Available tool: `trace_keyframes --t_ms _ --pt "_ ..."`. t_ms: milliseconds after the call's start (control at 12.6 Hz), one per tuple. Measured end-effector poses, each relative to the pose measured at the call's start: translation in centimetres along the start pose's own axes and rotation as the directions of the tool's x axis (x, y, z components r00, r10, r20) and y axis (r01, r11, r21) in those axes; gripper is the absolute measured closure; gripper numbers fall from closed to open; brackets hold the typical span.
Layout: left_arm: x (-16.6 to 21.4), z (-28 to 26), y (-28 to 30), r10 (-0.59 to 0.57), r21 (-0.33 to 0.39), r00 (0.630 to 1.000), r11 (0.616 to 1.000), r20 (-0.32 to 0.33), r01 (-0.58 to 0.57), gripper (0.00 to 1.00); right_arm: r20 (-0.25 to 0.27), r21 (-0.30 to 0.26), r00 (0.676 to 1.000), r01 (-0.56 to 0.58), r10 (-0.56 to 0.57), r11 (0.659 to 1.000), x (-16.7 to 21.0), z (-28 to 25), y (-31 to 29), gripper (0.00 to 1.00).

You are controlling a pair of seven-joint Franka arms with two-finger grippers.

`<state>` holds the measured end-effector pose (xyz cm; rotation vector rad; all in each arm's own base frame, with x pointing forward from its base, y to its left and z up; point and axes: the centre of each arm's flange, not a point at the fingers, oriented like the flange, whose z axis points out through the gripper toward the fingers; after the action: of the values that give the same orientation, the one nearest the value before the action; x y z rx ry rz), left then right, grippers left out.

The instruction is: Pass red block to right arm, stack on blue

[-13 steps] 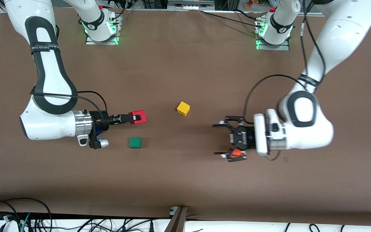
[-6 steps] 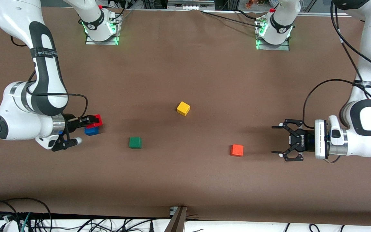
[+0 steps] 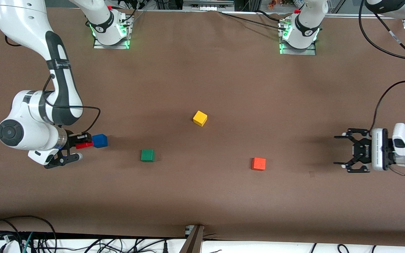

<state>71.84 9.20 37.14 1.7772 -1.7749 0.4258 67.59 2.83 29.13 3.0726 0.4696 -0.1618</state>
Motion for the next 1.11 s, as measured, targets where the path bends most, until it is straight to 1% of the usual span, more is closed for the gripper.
trace_keyframes --t_ms 158,238,396,475,713,792,871,1029,1109 --pt "-1.3 -3.4 1.1 -0.025 0.026 0.993 0.999 0.117 0.022 0.00 -0.056 -0.026 0.998 0.002 -0.004 1.000 -1.2 1.2 -0.9 0.43" --pt "-0.9 -5.7 1.9 -0.029 0.047 0.981 0.999 0.191 0.020 0.00 -0.067 -0.035 0.998 -0.014 0.011 0.999 -1.9 1.4 -1.8 0.43" --pt "1.4 -10.1 3.9 -0.031 0.094 0.946 0.996 0.324 0.000 0.00 -0.071 -0.059 0.996 -0.064 0.060 0.996 -2.9 1.3 -4.1 0.43" --pt "2.9 -11.9 4.9 -0.031 0.115 0.926 0.993 0.377 -0.014 0.00 -0.086 -0.064 0.993 -0.081 0.075 0.995 -3.4 1.2 -5.1 0.43" --pt "6.3 -14.9 6.8 -0.026 0.148 0.880 0.988 0.475 -0.051 0.00 -0.179 -0.068 0.981 -0.093 0.079 0.993 -5.5 3.3 -5.7 0.43" --pt "7.6 -15.3 7.1 -0.017 0.150 0.861 0.986 0.508 -0.068 0.00 -0.195 -0.070 0.978 -0.095 0.080 0.993 -6.3 4.4 -5.7 0.43" --pt "9.5 -15.5 7.4 -0.002 0.149 0.839 0.984 0.543 -0.094 0.00 -0.199 -0.070 0.977 -0.096 0.080 0.993 -6.8 5.0 -5.7 0.43" --pt "14.7 -15.7 8.5 0.029 0.154 0.796 0.976 0.604 -0.152 0.00 -0.208 -0.069 0.975 -0.097 0.081 0.993 -7.0 4.9 -5.7 0.43" --pt "17.4 -15.9 9.5 0.019 0.174 0.782 0.971 0.622 -0.161 0.00 -0.210 -0.069 0.974 -0.097 0.081 0.993 -7.0 4.7 -5.7 0.43"
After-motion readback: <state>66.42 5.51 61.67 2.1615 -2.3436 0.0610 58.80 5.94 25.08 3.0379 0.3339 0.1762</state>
